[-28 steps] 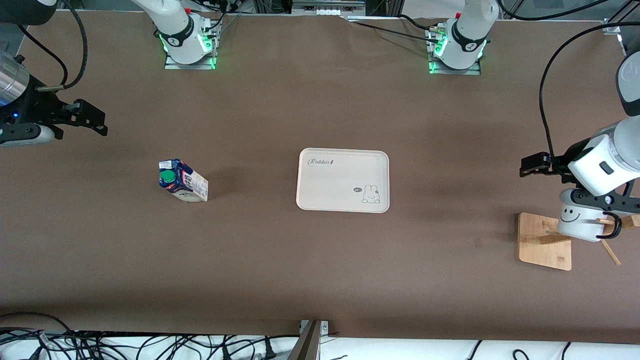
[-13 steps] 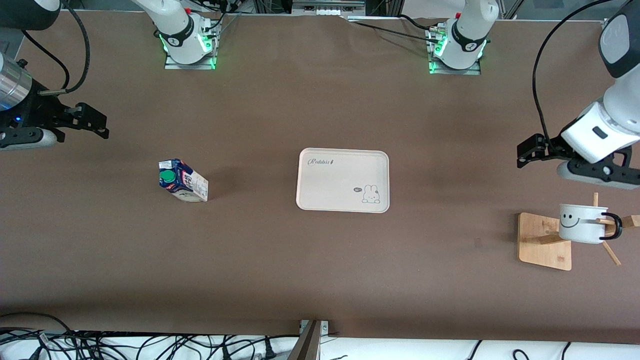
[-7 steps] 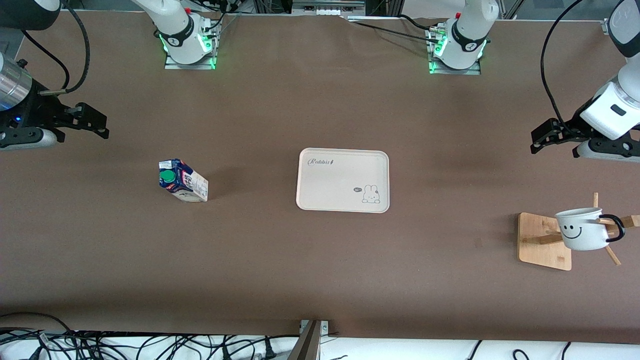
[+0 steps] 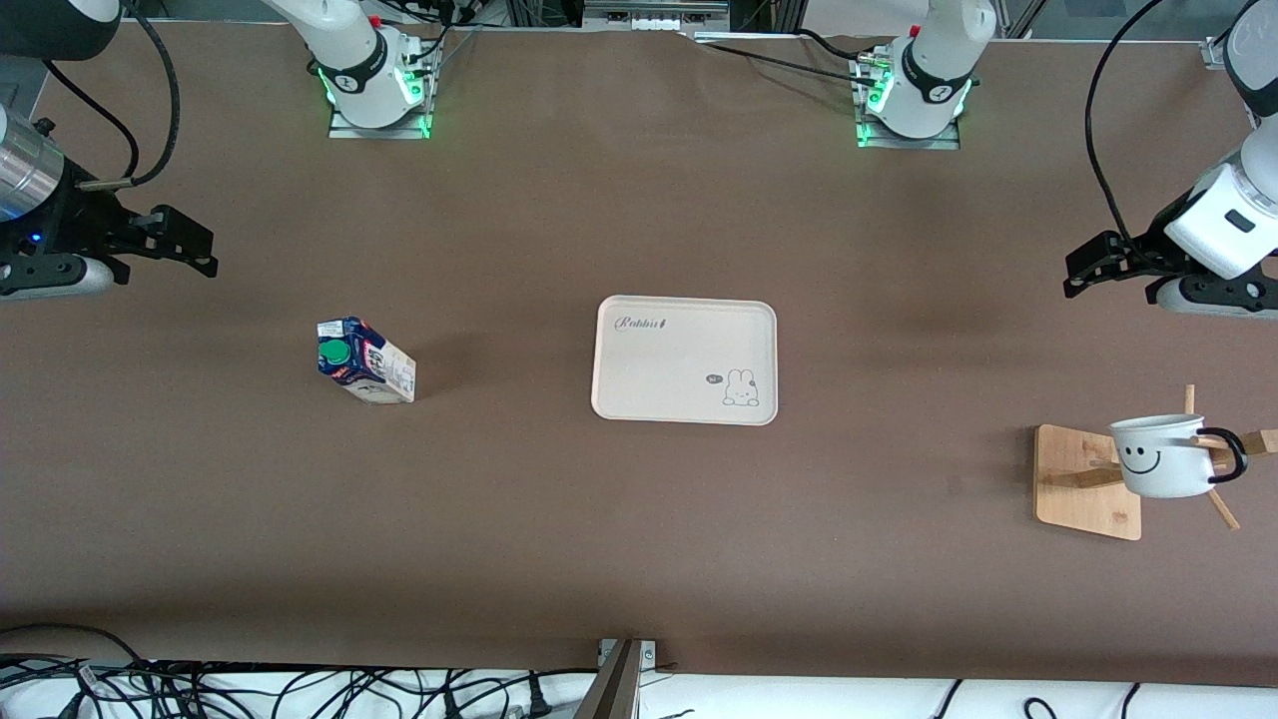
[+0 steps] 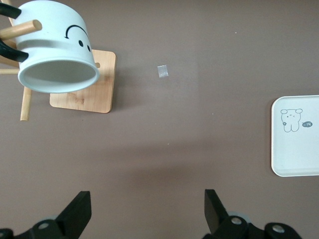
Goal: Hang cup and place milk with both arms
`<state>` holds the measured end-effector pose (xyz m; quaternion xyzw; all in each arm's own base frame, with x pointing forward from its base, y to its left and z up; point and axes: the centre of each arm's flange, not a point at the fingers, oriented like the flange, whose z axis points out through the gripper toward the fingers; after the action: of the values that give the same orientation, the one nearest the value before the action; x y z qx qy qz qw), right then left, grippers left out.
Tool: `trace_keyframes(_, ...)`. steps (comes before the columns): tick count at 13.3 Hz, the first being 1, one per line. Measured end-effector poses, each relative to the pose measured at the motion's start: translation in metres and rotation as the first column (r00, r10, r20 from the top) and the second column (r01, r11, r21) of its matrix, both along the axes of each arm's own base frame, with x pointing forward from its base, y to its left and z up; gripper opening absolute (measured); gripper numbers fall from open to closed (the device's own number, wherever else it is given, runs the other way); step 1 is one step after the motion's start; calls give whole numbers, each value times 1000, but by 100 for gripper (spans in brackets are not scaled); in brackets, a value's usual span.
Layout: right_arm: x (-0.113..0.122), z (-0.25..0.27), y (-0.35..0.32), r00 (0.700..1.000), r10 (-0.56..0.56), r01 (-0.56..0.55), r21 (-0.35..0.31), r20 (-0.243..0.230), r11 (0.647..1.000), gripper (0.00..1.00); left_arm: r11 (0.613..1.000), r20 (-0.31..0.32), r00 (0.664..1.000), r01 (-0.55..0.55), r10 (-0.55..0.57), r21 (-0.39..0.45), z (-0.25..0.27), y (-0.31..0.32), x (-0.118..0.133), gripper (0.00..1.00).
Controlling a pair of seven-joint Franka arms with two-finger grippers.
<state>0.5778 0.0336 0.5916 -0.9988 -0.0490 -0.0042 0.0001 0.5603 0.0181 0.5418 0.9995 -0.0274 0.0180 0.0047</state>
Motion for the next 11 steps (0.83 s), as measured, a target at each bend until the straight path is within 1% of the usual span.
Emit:
trace_keyframes(2, 0, 0, 0, 1000, 0, 0, 0, 0, 1000, 100, 1000, 7, 1000, 13, -13, 0, 4, -8, 2, 100)
trace_keyframes(6, 0, 0, 0, 1000, 0, 0, 0, 0, 1000, 100, 999, -4, 999, 47, -47, 0, 10, -31, 1, 100)
trace_keyframes(11, 0, 0, 0, 1000, 0, 0, 0, 0, 1000, 100, 998, -14, 998, 57, -57, 8, 15, -37, 0, 100)
